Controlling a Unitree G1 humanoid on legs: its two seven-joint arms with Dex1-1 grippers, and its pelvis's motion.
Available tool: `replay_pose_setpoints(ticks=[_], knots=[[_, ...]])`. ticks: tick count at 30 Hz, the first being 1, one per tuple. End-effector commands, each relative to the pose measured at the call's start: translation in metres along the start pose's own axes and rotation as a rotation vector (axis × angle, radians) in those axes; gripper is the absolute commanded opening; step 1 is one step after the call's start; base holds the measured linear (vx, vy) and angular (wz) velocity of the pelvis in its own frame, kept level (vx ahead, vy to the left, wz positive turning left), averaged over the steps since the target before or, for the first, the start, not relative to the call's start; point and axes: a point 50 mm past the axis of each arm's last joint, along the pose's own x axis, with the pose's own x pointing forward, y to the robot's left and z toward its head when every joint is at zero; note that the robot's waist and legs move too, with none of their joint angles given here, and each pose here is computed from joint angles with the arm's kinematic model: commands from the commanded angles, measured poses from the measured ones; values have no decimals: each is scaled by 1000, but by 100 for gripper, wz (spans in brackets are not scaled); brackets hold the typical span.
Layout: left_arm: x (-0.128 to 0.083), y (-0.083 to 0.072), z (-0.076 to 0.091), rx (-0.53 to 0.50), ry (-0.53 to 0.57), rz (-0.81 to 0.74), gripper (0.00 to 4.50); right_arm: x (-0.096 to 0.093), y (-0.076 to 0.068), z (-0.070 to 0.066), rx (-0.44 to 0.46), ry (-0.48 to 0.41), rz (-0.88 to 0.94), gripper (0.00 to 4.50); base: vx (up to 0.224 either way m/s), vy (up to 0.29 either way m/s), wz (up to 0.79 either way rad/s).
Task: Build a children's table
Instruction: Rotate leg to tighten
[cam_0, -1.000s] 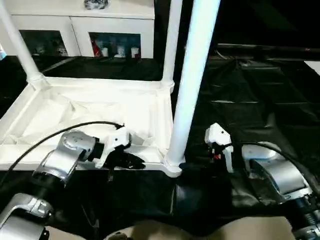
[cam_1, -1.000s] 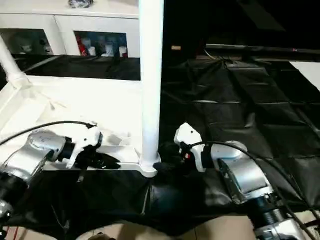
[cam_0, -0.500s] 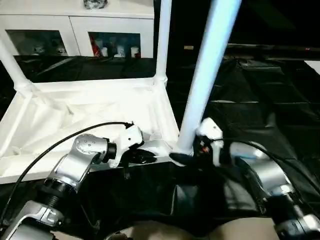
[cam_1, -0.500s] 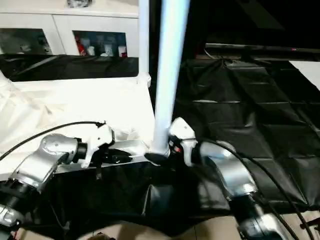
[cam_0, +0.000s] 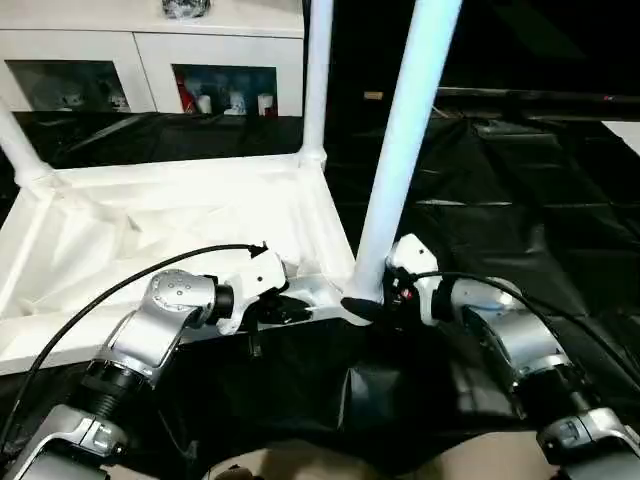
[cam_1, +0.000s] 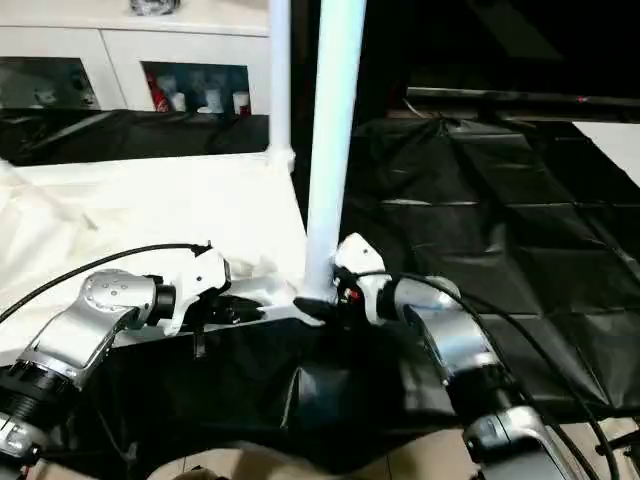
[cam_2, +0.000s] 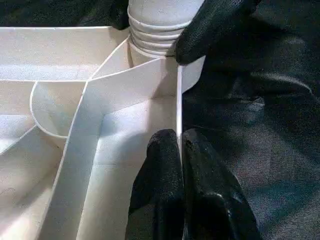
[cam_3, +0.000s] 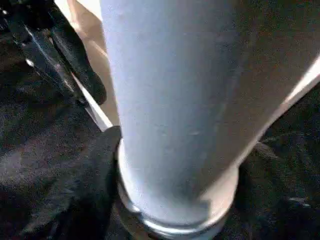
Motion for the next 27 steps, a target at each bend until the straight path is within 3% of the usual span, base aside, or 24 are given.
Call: replay_pose_setpoints(ticks=[1,8,12,17,21,23,27], knots=[[2,-4,-7,-42,-1,-6,0,5,-1,2,-6,6,-3,291,0,0,0],[12,3,2,-92,-56,78,0,19,6,-4,118,-68,-64,272,0,0,0],[34,11,20,-110,-101,182,0,44,13,-6,224,-103,-189,272,0,0,0],[56,11,37,-84,-118,222,0,69,14,1,293,-107,-331,272,0,0,0],[65,6,43,-29,-114,204,0,82,24,12,240,-123,-272,272,0,0,0],[66,3,43,7,-104,171,0,88,37,22,201,-172,-128,328,0,0,0],[59,3,39,15,-113,152,0,81,34,23,183,-192,-91,373,0,0,0]])
